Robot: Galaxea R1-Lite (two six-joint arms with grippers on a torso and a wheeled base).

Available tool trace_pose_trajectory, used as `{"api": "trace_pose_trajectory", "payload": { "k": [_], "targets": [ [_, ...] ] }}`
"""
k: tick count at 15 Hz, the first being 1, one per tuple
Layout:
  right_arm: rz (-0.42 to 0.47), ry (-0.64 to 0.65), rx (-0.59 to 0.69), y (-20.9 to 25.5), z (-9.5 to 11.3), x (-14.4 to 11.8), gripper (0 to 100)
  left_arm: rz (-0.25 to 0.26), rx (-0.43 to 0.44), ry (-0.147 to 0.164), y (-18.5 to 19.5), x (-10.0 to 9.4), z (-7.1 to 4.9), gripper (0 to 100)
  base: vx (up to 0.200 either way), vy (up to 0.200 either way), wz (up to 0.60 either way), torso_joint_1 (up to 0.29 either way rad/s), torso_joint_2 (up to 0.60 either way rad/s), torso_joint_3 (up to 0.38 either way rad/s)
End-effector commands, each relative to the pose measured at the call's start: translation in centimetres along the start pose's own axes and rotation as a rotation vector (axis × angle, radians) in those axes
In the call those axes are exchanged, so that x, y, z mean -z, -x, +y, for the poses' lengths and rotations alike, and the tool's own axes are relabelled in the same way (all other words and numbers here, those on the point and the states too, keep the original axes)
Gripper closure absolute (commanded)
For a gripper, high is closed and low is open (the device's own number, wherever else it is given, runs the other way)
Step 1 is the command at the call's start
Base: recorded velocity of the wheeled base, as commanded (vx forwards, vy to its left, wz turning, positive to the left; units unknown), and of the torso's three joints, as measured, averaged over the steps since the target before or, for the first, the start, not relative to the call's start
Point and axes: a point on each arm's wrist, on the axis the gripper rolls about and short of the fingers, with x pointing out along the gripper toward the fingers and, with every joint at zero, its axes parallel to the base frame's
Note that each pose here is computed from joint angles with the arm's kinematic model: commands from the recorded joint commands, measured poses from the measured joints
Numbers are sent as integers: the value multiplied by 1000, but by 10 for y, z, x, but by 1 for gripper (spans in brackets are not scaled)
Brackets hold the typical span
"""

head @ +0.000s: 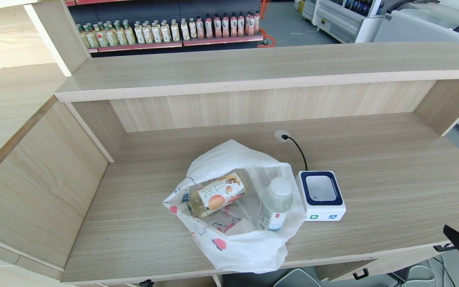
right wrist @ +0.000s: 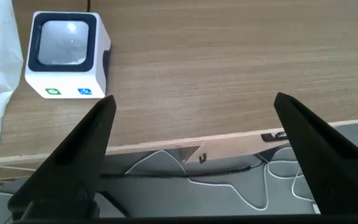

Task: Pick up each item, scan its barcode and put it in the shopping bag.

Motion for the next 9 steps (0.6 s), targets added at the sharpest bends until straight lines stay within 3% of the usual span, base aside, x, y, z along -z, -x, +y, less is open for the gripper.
{"api": "trace_pose_trajectory", "payload": {
  "k": [1, 4, 5, 9],
  "targets": [
    [-60, 1, 11, 34, 4, 38, 0, 0, -2, 0, 0, 0, 0, 0, 0, 0, 0, 0, 0, 0],
    [-40, -10, 25, 62, 8, 70, 0, 0, 0, 0, 0, 0, 0, 0, 0, 0, 0, 0, 0, 0],
    [-73, -25, -3, 72, 11, 82, 0, 0, -2, 0, 0, 0, 0, 0, 0, 0, 0, 0, 0, 0],
    [-93, -17, -87, 74, 10, 86, 0, -2, 0, 0, 0, 0, 0, 0, 0, 0, 0, 0, 0, 0]
  ]
}}
